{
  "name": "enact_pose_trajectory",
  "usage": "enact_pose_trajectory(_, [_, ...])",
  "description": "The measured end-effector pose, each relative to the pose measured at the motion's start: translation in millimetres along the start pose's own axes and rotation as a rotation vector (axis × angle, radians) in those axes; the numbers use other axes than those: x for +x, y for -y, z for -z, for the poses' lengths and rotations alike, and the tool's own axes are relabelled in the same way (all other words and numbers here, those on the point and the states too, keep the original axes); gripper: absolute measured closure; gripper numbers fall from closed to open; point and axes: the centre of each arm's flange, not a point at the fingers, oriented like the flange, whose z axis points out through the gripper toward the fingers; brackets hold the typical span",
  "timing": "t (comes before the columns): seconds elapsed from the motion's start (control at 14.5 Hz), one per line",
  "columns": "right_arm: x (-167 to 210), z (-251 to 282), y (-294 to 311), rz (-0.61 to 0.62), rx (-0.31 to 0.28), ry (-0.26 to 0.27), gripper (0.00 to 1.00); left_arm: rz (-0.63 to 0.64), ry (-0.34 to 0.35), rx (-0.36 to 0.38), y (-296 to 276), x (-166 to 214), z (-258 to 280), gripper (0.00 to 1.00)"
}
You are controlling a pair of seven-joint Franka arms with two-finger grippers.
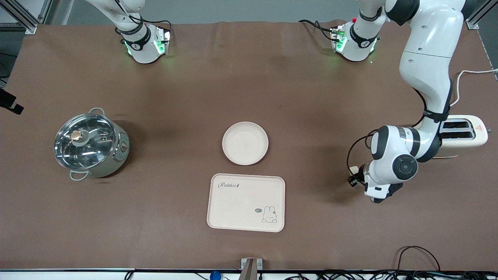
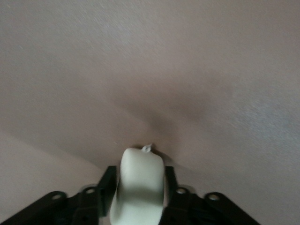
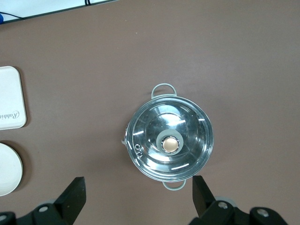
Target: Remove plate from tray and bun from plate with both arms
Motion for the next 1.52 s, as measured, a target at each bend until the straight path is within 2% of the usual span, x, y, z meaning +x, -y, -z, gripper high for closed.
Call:
enact_pose_trajectory(0.21, [0.3,-0.9,0.9,0.001,0.002,0.003,0.00,-0.007,-0.005,-0.011,-3.5,-2.2,19.2,0.15])
enact_pose_trajectory(0.35, [0.2,-0.9,3.0,0.005,0.003,0.004,0.00,-0.015,-0.017,-0.016,3.2,0.0,66.0,0.00])
enact_pose_trajectory(0.48, [0.2,-1.0,4.7,0.008,0.003,0.004,0.00,-0.030,-0.045,-0.030,15.4,-4.6,139.3,0.00])
enact_pose_trajectory(0.76, [0.2,-1.1,6.9,0.012,0.007,0.005,0.00,-0.243,-0.128,-0.063,43.4,-38.9,279.6,0.00])
enact_pose_trajectory(0.97, [0.2,-1.0,6.8,0.012,0.007,0.005,0.00,-0.345,-0.154,-0.059,70.6,-63.0,360.7,0.00])
enact_pose_trajectory(1.18, [-0.9,-1.7,6.2,0.011,0.007,0.016,0.00,-0.463,-0.174,-0.046,102.7,-92.2,422.9,0.00])
enact_pose_trajectory(1.31, [-1.5,-1.9,5.9,0.011,0.006,0.021,0.00,-0.544,-0.175,0.000,128.3,-114.4,451.7,0.00])
enact_pose_trajectory(1.52, [-1.7,-2.0,5.8,0.011,0.006,0.022,0.00,-0.597,-0.179,0.027,152.8,-145.9,482.2,0.00])
